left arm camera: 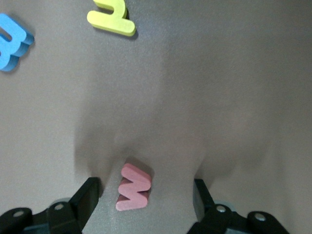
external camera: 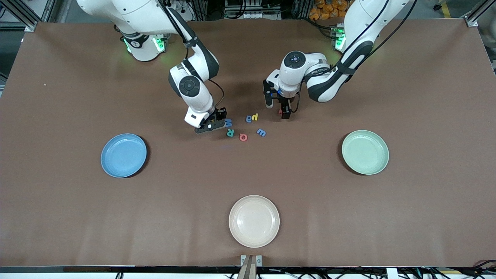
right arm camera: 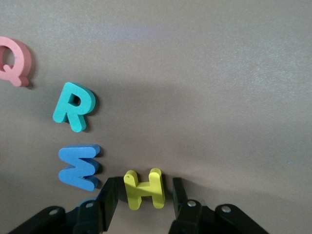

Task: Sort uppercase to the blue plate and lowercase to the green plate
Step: 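Grasp the yellow H with the right gripper while the left gripper grasps w, then release the H onto the blue plate while the left gripper releases the w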

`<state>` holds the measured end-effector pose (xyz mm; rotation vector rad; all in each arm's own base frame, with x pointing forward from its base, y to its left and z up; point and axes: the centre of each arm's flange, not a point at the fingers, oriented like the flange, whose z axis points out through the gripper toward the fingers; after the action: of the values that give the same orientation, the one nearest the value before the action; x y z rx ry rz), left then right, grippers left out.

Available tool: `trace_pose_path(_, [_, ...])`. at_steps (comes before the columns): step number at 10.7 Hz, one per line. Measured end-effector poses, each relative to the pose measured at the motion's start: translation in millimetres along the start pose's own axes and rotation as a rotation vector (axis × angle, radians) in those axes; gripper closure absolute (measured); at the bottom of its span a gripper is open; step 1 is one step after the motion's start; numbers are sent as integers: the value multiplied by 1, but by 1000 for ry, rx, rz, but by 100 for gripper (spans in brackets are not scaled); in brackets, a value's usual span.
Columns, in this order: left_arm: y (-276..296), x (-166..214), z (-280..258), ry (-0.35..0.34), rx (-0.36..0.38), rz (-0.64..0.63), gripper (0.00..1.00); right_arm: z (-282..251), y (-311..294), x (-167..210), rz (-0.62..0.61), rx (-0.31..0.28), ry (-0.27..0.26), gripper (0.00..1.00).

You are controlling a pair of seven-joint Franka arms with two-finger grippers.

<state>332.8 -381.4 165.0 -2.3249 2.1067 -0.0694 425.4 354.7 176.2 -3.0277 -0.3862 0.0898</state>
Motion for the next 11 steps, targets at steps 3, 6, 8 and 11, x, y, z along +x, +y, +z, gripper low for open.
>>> trace_pose_path(3, [-3, 1, -2, 4, 6, -2, 29, -4, 0, 1, -7, 1, 4, 67])
trace_pose_path(6, [-18, 0, -5, 11, 25, -24, 64, -2, 0, 0, -12, -1, -3, 67])
trace_pose_path(8, [-30, -4, -10, 12, 46, -66, 72, -7, 6, 6, -9, -7, -30, 67])
trace_pose_path(11, [-84, -33, -31, 12, 113, -187, 72, -57, 39, 39, -21, -23, -126, 67])
